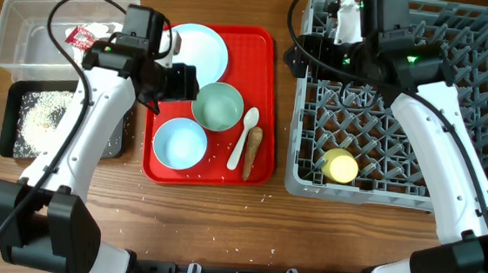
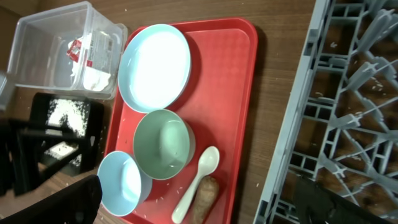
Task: Sort waste into correct bins and load items into the dishwasher rack
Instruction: 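Reach the right gripper to the green bowl and grasp it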
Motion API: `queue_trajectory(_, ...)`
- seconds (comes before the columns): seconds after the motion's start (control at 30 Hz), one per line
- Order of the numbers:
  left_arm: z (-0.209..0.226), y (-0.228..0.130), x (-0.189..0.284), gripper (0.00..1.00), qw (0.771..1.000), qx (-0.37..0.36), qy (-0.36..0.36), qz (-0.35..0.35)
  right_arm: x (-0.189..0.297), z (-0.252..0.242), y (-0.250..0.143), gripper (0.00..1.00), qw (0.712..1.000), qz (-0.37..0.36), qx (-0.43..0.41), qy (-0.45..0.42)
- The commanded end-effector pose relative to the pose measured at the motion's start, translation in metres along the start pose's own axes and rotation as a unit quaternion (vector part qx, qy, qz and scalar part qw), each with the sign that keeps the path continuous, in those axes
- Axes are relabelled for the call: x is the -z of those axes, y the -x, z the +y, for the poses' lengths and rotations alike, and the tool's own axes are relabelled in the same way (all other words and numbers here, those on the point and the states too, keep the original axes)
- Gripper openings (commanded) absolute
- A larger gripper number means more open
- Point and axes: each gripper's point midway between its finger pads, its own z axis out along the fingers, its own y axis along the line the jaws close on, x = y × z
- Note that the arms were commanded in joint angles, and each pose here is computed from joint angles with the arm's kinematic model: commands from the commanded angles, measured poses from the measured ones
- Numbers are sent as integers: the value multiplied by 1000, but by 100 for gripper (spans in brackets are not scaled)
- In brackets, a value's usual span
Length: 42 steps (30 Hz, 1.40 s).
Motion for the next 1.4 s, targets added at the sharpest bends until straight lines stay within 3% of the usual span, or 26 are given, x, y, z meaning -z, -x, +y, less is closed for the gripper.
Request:
queue_trajectory(0.0,1,14,0,77,1000,-14,2,-21,-2,8,2,100,1000,3,-6,16)
queue_trajectory(0.17,27,22,4,78,999,35,23,-33,-21,14,-3,93,999,12,-42,3)
queue_trajectory(0.3,60,26,11,78,995,81,37,-40,-63,27,-13,87,998,24,-45,-23)
queue_trajectory(0.53,83,27,16,79,991,120,48,-43,-131,34,-41,77,996,56,-26,-59)
queue_trajectory(0.73,103,28,21,79,984,160,55,-50,-168,24,-62,77,993,82,-16,-87)
queue_trajectory(1.27,116,27,23,83,979,190,61,-52,-198,12,-74,72,991,94,-25,-94)
queue_trajectory(1.37,116,25,23,88,979,191,61,-48,-198,13,-73,73,991,93,-24,-93)
